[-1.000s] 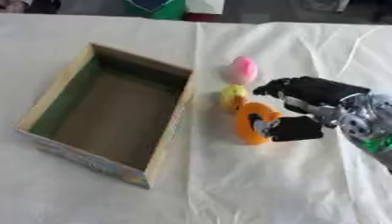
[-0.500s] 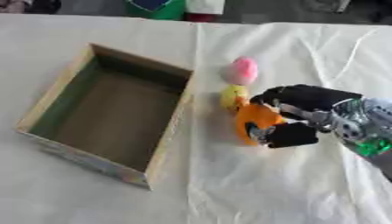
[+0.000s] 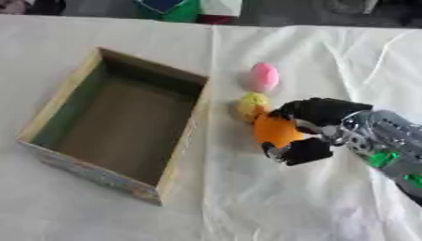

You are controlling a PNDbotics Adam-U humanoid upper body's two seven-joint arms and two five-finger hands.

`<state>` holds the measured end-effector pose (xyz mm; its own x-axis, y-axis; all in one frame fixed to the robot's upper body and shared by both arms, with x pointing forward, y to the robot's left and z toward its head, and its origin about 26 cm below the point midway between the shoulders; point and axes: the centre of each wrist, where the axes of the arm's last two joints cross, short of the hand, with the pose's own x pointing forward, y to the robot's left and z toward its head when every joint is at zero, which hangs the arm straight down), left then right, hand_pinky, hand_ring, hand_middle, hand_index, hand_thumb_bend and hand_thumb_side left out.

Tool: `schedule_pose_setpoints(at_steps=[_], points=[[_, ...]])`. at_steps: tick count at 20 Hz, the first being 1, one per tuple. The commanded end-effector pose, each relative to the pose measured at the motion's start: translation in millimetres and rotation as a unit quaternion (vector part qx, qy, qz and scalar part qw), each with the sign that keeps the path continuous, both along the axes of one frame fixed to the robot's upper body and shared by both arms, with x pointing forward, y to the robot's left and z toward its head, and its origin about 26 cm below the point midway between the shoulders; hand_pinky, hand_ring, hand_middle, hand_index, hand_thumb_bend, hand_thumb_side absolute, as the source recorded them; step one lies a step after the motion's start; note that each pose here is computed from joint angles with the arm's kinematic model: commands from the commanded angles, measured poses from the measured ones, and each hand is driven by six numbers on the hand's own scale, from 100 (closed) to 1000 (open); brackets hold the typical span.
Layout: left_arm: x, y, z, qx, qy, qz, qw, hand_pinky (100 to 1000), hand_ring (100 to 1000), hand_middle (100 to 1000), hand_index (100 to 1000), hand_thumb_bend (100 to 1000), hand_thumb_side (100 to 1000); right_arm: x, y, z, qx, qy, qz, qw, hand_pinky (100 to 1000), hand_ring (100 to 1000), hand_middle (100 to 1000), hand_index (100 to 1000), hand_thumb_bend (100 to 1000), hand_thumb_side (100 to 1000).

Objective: Pick up objects on the table and place them in the box.

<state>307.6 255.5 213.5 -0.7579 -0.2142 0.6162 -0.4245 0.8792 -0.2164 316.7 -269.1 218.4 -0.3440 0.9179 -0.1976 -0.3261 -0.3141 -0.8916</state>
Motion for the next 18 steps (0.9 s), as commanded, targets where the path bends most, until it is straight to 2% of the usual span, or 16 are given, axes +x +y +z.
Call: schedule_pose_setpoints(at_steps=[1, 5, 8, 9, 12, 15, 17, 18], points=[[-2.6, -0.2, 6.0, 0.002, -0.011, -0.003, 1.0, 473, 623, 608, 752, 100, 1000, 2.7, -3.4, 2.5, -0.023, -0.005, -0.002, 1.0, 794, 884, 906, 1000, 220, 857], [-2.6, -0.5, 5.7, 0.001, -0.01, -0.003, 1.0, 473, 623, 608, 752, 100, 1000, 3.6, -3.0, 2.1, -0.036, -0.011, 0.002, 0.999, 780, 872, 891, 997, 181, 726], [-2.7, -0.5, 5.2, -0.001, -0.008, -0.002, 1.0, 472, 622, 607, 750, 100, 1000, 4.0, -1.9, 2.9, -0.037, -0.023, 0.003, 0.999, 746, 834, 833, 924, 100, 508], [-2.7, -0.6, 5.1, -0.001, -0.007, -0.002, 1.0, 472, 622, 607, 750, 100, 1000, 4.0, -1.7, 3.0, -0.036, -0.029, 0.002, 0.999, 737, 826, 818, 906, 100, 438], [-2.7, -0.7, 4.8, -0.002, -0.007, -0.002, 1.0, 472, 622, 607, 750, 100, 1000, 3.7, -1.3, 4.1, -0.031, -0.052, -0.002, 0.998, 693, 778, 738, 823, 100, 304], [-2.7, -1.0, 4.7, -0.002, -0.006, -0.003, 1.0, 473, 621, 607, 750, 100, 1000, 2.9, -0.5, 5.5, -0.014, -0.075, -0.009, 0.997, 646, 716, 638, 734, 100, 215], [-2.7, -1.1, 4.5, -0.002, -0.006, -0.003, 1.0, 472, 621, 607, 750, 100, 1000, 2.3, 0.3, 7.5, -0.001, -0.099, -0.015, 0.995, 597, 655, 556, 658, 100, 104], [-2.7, -1.3, 4.4, -0.002, -0.005, -0.003, 1.0, 472, 621, 607, 750, 100, 1000, 2.6, 0.2, 7.3, 0.004, -0.11, -0.019, 0.994, 566, 618, 517, 620, 100, 100]])
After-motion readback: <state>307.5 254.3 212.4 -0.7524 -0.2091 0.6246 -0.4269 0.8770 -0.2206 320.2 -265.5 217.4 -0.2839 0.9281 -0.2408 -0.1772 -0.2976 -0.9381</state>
